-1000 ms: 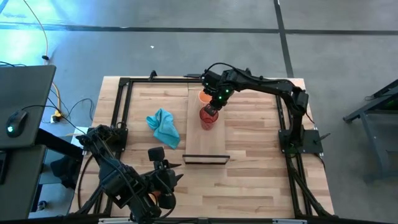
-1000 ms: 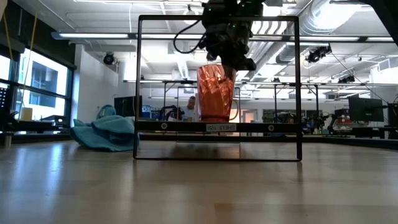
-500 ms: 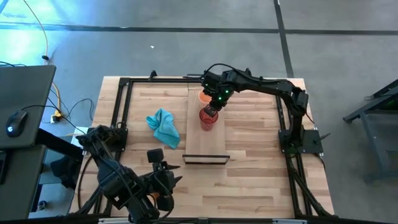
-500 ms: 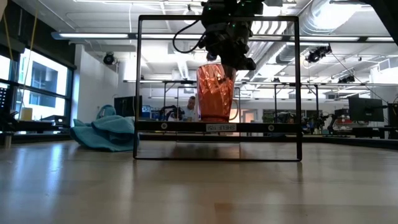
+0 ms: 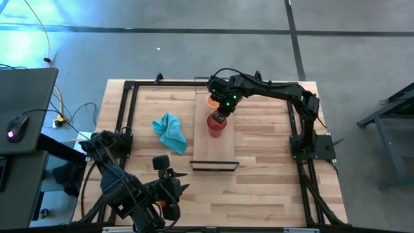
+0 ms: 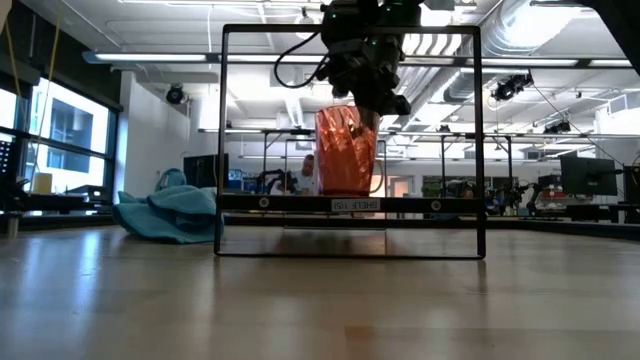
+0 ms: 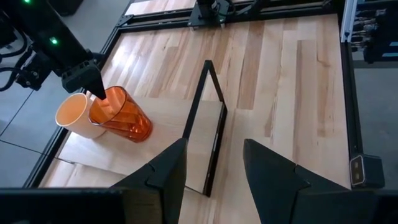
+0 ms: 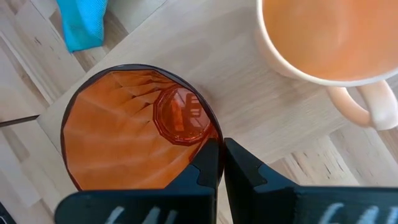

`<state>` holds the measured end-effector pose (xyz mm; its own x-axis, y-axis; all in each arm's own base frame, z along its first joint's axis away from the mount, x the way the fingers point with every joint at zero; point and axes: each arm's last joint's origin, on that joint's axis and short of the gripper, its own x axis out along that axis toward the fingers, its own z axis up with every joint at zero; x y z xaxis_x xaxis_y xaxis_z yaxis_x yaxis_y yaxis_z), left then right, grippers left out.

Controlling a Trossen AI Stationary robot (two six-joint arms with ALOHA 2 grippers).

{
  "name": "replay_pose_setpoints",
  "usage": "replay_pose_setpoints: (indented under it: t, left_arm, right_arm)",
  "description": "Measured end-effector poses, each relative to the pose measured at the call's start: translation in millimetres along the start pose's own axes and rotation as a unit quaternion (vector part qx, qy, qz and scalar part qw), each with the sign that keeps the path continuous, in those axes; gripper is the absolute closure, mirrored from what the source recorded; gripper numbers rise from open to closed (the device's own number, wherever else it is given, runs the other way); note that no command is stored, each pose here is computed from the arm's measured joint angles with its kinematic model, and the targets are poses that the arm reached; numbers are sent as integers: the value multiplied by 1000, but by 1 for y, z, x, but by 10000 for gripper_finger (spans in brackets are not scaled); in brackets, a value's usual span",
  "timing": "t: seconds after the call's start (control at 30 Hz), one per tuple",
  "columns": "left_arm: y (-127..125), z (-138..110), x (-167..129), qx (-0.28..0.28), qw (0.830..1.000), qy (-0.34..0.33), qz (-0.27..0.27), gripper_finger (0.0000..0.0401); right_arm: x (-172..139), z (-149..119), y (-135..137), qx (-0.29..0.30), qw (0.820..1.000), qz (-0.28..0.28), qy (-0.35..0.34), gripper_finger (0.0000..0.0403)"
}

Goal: Stack small to large cups/mugs on shelf
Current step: Put the red cup on the shelf

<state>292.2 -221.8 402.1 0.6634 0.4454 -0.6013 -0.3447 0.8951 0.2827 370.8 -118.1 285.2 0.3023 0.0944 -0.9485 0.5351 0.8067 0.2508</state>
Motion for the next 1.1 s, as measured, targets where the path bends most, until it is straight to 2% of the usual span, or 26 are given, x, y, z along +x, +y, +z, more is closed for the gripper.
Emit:
replay_pose_setpoints:
  t: [0.27,0.63,1.1]
  left_arm:
    - [0,0,0,-3,1000,3,-3,254]
    - [-2,-1,-2,-5,1000,2,-6,254]
    - [-2,-2,-3,-4,1000,-1,-5,254]
  right_arm:
    - [0,-1,1,-2,1000,0,1,398]
    - [0,-1,2,-1,1000,0,1,337]
    - [-2,-1,5,-5,1000,26,2,305]
